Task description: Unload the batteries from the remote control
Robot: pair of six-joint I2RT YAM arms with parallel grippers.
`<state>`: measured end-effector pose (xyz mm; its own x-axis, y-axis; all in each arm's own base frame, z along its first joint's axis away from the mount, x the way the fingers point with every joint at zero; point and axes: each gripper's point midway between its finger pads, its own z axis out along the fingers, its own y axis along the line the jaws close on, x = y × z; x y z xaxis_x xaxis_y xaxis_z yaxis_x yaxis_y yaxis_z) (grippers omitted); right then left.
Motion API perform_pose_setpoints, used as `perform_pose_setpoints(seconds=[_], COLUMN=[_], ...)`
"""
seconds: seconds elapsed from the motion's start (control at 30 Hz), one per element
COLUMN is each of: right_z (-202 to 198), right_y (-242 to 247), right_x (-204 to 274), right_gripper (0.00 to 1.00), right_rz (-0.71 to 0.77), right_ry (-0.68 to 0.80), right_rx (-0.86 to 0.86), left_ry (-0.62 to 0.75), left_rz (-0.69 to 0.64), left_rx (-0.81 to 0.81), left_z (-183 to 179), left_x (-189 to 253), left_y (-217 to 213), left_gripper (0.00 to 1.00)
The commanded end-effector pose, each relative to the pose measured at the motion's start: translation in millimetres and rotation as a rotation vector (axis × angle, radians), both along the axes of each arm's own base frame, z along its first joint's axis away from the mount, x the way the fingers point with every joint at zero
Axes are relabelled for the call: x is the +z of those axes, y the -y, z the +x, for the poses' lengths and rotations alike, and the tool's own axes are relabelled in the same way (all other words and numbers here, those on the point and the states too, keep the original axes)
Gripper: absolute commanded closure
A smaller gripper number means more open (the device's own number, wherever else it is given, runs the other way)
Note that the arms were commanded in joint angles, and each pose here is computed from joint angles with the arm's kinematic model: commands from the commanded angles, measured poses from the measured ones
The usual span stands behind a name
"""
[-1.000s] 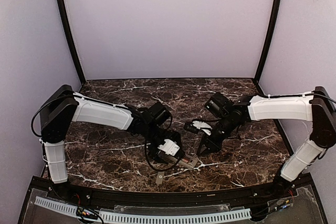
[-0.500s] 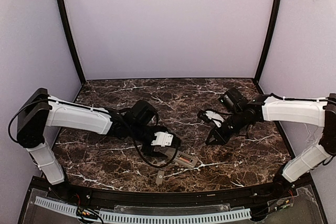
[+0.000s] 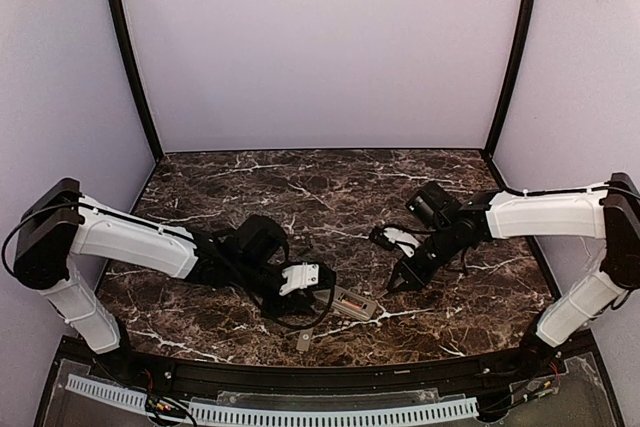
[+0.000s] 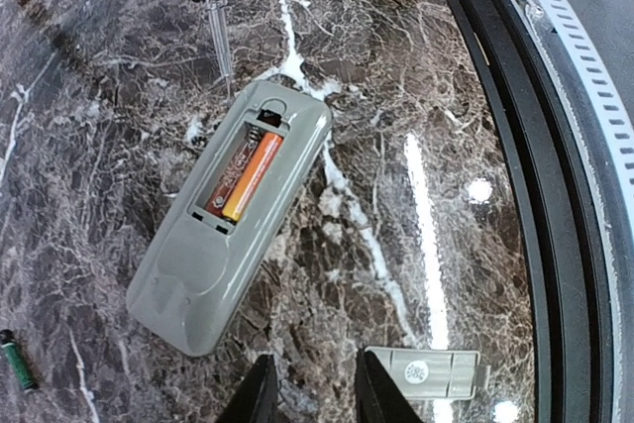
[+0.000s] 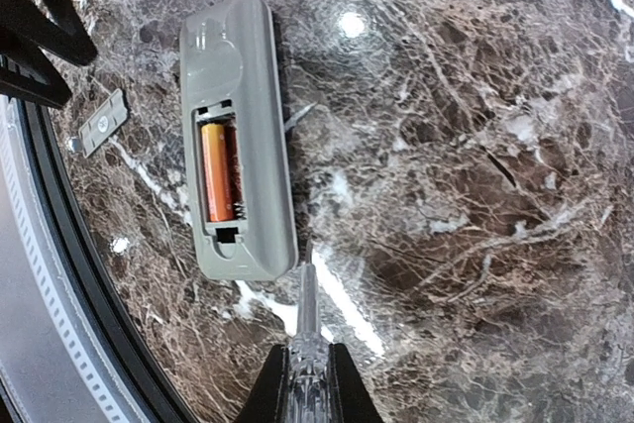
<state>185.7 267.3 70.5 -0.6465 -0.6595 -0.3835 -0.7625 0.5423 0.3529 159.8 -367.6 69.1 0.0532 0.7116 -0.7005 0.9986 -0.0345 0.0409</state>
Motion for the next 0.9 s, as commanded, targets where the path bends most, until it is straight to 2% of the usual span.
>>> perform_pose_setpoints(seconds=[0.0, 0.4, 0.47, 0.57, 0.73, 0.87], right_z=[-10.4, -33.6, -33.5, -33.9, -29.6, -29.2], right_y=[-8.0, -38.9, -47.0, -59.4, -70.6, -67.6], right_x=[-7.6, 1.8, 2.5, 0.9, -4.4, 0.3], right_gripper=[1.0, 1.0, 1.0, 1.0, 1.0, 1.0], right_rz=[0.0, 0.106, 0.131, 0.155, 0.165, 0.165], right_ry=[-0.032, -0.069, -0.07, -0.073, -0.07, -0.051], right_rx=[0.008, 0.086, 0.089, 0.1, 0.092, 0.089], left_ry=[-0.082, -0.042, -0.027, 0.014, 0.062, 0.113], left_rz=[-0.004, 0.007, -0.015, -0.032, -0.034, -0.037], left_rx=[0.063, 0.096, 0.108, 0.133, 0.119, 0.152], left_z=[-1.9, 21.0, 26.9, 38.0, 43.5, 49.4], left_x=[-15.2, -40.7, -38.5, -36.0, -32.3, -23.2], left_y=[6.2, 22.4, 25.1, 27.5, 25.5, 16.3], left_gripper=[0.73, 0.69, 0.64, 0.5, 0.37, 0.18])
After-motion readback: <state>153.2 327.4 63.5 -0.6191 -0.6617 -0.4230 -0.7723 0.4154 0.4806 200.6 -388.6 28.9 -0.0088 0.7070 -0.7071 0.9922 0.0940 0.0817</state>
